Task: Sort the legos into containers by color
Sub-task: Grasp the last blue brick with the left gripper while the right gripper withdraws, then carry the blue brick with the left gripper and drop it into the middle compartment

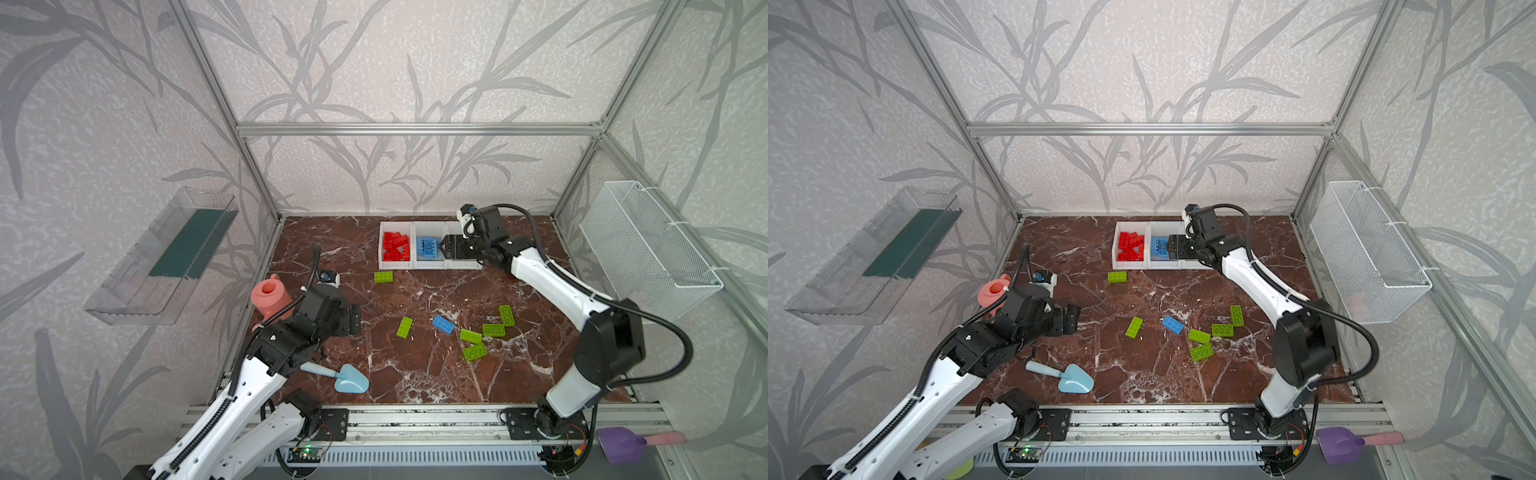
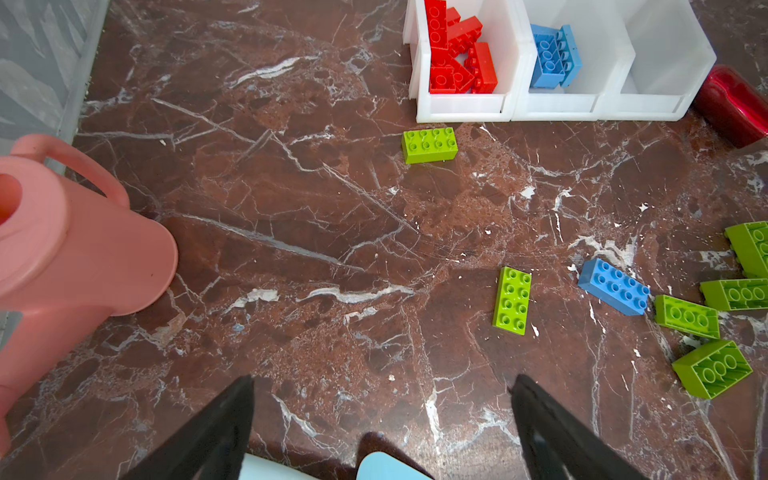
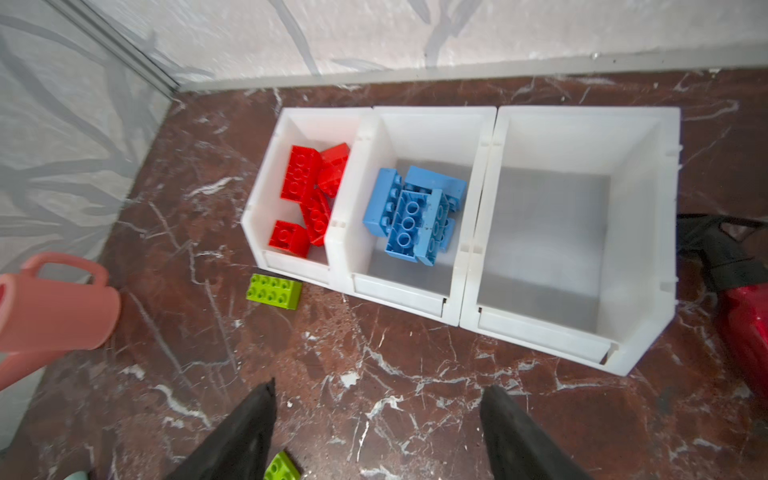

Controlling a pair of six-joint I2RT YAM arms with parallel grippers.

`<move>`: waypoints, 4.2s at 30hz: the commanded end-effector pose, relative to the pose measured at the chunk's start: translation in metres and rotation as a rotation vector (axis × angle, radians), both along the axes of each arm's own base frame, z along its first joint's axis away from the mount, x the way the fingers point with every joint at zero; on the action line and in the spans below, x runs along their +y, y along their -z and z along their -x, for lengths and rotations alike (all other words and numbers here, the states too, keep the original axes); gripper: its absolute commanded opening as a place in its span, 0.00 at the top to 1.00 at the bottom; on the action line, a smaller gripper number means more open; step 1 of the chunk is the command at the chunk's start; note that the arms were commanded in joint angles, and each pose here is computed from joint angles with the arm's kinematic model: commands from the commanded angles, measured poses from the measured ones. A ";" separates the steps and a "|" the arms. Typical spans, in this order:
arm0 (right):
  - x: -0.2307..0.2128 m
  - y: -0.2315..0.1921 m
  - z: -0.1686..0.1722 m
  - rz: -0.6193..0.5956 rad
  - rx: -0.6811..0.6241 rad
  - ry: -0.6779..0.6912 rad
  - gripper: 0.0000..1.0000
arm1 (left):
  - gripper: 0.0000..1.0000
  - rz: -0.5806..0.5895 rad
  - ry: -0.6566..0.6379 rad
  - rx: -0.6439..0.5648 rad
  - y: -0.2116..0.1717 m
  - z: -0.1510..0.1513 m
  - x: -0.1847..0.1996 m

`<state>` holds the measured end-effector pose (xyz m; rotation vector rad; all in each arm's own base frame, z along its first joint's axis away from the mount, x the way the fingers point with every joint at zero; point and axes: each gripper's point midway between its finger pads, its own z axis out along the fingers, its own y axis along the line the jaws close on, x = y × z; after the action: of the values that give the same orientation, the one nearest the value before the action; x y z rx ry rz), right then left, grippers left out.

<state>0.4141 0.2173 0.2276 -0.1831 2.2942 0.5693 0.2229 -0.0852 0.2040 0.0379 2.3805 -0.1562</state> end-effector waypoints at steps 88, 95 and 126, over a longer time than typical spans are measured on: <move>-0.114 0.115 0.147 -0.270 0.002 0.292 0.03 | 0.43 -0.155 0.438 0.207 0.126 -0.071 -0.262; -0.111 0.114 0.147 -0.286 0.002 0.276 0.03 | 0.43 -0.110 0.381 0.163 0.093 -0.110 -0.249; -0.102 0.102 0.151 -0.334 -0.051 0.220 0.03 | 0.45 0.019 0.264 0.109 0.067 -0.310 -0.253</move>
<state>0.2640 0.1126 0.1214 0.2245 2.1211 0.7849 0.5318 -0.3430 0.1445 0.3203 2.4430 -0.3156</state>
